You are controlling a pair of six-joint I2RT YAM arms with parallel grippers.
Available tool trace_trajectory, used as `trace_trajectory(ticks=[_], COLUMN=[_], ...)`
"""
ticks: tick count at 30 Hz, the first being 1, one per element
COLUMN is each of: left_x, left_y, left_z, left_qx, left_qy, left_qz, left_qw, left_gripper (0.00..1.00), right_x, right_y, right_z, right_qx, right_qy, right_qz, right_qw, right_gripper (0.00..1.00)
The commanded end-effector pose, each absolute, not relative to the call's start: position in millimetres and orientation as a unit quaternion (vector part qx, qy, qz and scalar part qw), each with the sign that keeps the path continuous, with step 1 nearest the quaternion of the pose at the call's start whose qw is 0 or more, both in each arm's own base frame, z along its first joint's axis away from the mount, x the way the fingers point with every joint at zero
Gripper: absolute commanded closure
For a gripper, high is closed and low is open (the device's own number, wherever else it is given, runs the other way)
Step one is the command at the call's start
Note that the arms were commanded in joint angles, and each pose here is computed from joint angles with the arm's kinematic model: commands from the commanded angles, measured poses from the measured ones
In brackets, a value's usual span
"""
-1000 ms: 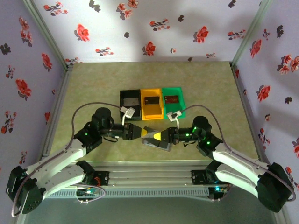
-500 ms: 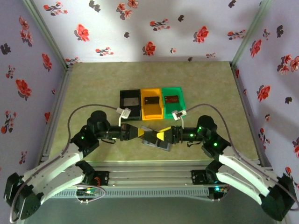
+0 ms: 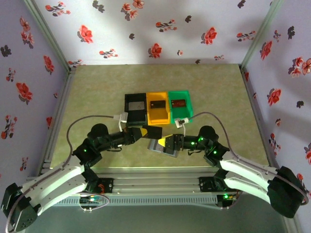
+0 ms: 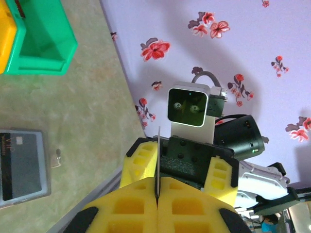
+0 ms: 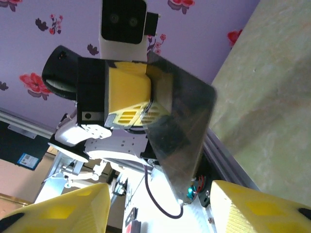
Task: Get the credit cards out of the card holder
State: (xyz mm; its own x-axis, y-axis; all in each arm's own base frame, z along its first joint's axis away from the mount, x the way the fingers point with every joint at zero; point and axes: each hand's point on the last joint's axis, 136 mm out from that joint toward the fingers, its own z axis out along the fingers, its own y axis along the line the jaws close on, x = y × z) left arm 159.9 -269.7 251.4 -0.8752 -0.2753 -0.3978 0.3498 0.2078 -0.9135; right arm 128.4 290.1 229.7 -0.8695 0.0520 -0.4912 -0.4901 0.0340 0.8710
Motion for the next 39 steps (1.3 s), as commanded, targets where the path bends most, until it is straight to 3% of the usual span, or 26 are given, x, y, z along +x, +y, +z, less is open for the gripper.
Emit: trace_trajectory(ticks=[1, 6, 12, 18, 26, 33, 35, 39], left_x=[163, 161, 160, 162, 163, 162, 163, 163], left_y=[-268, -268, -267, -266, -267, -268, -268, -267], left_z=[263, 256, 255, 254, 250, 250, 252, 261], left_qx=[0.013, 0.009, 0.008, 0.003, 0.001, 0.008, 0.013, 0.036], left_qy=[0.716, 0.714, 0.713, 0.712, 0.713, 0.718, 0.720, 0.727], left_qz=[-0.644, -0.648, -0.648, -0.648, -0.648, -0.642, -0.638, -0.623], left_qw=[0.270, 0.266, 0.268, 0.270, 0.267, 0.269, 0.273, 0.288], left_gripper=[1.00, 1.00, 1.00, 1.00, 1.00, 1.00, 0.89, 0.47], right_x=[138, 147, 149, 146, 142, 143, 144, 151], right_y=[292, 287, 286, 289, 292, 293, 293, 288], right_z=[260, 262, 264, 266, 271, 269, 267, 265], right_qx=[-0.165, -0.151, -0.146, -0.150, -0.164, -0.167, -0.170, -0.158], right_qy=[0.655, 0.659, 0.656, 0.650, 0.644, 0.649, 0.654, 0.663], right_qz=[0.691, 0.680, 0.682, 0.693, 0.699, 0.692, 0.687, 0.678], right_qw=[0.256, 0.283, 0.288, 0.272, 0.266, 0.268, 0.265, 0.277], right_gripper=[0.45, 0.46, 0.62, 0.65, 0.77, 0.93, 0.98, 1.00])
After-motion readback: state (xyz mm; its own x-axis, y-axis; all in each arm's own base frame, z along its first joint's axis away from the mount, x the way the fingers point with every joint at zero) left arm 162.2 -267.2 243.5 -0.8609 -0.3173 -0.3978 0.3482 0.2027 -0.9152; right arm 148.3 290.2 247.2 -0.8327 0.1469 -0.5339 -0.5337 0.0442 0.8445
